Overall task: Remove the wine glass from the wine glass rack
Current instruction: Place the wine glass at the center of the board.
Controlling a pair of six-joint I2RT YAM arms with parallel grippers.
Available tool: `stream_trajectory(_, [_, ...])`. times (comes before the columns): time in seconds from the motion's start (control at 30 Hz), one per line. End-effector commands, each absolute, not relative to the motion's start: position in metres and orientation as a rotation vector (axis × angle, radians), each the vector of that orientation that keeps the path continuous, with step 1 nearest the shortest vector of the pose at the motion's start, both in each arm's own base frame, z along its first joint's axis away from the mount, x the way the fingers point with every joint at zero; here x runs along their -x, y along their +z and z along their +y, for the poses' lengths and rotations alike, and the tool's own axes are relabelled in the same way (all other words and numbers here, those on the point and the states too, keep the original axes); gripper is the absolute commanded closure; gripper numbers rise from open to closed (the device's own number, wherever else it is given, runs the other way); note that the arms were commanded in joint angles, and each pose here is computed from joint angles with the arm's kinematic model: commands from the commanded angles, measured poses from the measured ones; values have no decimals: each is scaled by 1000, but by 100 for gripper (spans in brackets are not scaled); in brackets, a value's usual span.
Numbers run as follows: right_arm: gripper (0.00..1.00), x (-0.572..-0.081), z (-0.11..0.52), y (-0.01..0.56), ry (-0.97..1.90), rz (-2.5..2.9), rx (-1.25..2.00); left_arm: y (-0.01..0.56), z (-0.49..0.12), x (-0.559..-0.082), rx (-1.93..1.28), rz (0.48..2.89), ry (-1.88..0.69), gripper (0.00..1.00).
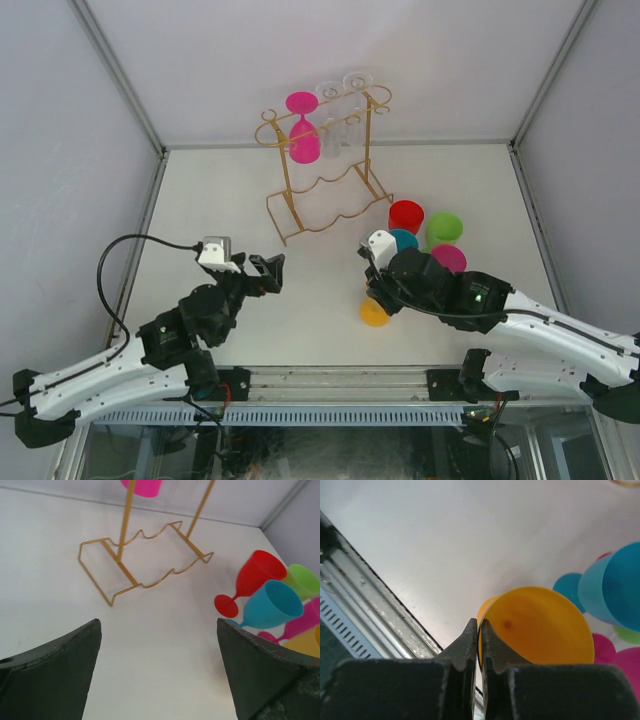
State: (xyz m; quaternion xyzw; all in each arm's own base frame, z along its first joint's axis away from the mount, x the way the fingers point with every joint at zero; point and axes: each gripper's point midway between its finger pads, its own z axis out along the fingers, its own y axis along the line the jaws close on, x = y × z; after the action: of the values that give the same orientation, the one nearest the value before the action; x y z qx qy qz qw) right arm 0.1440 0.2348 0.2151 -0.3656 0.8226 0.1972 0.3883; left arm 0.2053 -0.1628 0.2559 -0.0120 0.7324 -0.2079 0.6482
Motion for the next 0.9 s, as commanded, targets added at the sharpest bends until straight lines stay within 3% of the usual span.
stream_trajectory(0.0, [100,-160,230,202,435,2111,742,258,-145,-215,231,1718,-532,0])
stream_trajectory(0.3, [100,-181,234,188,486,2082,565,258,-142,-218,214,1752,-554,0])
stream_trajectory(0.87, [97,-192,219,179,462,2155,544,256,-143,-223,191,1787,-493,0])
